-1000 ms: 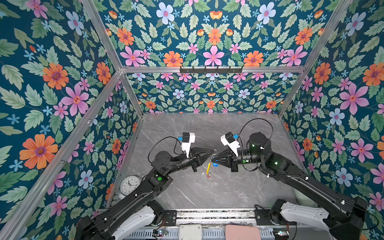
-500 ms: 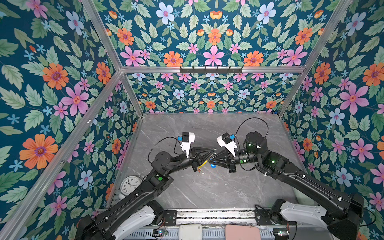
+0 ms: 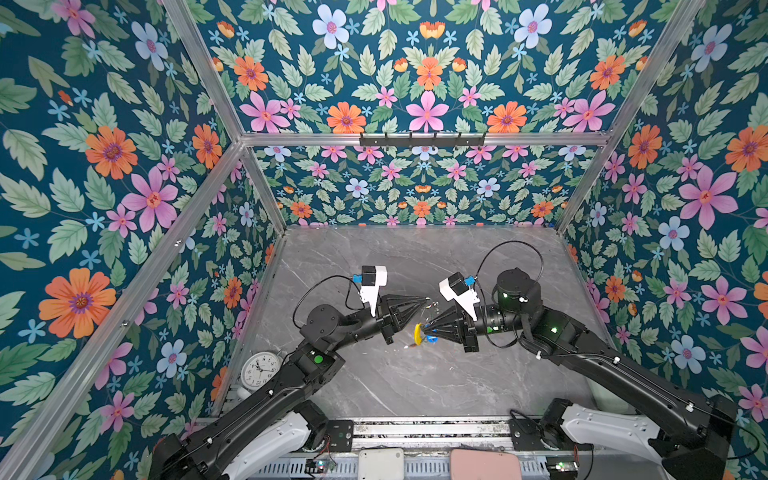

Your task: Remove the keys from the keyring

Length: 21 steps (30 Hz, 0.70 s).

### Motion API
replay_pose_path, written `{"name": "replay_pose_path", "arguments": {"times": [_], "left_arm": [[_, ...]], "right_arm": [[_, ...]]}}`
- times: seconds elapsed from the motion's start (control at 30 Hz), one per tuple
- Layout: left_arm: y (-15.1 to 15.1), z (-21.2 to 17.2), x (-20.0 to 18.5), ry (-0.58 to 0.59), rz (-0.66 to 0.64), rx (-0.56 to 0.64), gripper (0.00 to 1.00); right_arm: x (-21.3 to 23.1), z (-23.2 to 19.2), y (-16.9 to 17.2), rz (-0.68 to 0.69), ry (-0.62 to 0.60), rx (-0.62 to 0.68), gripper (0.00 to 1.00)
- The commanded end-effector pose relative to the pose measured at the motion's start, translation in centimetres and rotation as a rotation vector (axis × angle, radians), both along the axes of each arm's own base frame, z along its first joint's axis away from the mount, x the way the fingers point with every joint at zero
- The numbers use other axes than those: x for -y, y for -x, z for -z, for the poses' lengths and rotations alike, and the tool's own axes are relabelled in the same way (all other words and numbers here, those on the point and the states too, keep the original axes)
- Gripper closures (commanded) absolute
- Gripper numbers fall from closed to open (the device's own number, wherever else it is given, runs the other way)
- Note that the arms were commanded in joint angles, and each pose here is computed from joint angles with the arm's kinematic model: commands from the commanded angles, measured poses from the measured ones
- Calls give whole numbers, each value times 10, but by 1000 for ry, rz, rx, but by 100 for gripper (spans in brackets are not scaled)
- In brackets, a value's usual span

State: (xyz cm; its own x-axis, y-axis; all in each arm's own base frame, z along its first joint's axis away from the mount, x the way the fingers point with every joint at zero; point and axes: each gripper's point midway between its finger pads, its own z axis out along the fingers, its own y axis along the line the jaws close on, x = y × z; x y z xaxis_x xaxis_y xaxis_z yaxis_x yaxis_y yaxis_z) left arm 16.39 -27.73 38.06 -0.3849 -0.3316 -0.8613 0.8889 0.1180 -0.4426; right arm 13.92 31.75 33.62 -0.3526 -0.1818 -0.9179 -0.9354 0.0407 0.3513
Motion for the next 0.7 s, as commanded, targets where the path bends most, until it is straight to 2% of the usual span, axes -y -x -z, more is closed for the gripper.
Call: {"name": "replay_pose_path", "arguments": {"times": [0.0,0.17,0.3,0.4,0.57,0.67], "left_arm": [[-4,1,-4,-10,-44,29,100],[-4,12,-10,-40,-86,32,100],[-4,18,-18,-55,-127,34,100],[-3,20,-23,-61,-142,36,100],[-1,21,-25,-63,-145,34,100],[-2,21,-26,-50,-146,31,100]], "right_arm": [[9,-7,-8,89,-30,68,100],[32,3,-11,219,-23,80,100],[46,31,-29,297,-34,-41,100],[50,73,-50,362,-1,-174,100],[52,151,-77,500,146,-337,100],[51,198,-84,535,241,-433,100]]}}
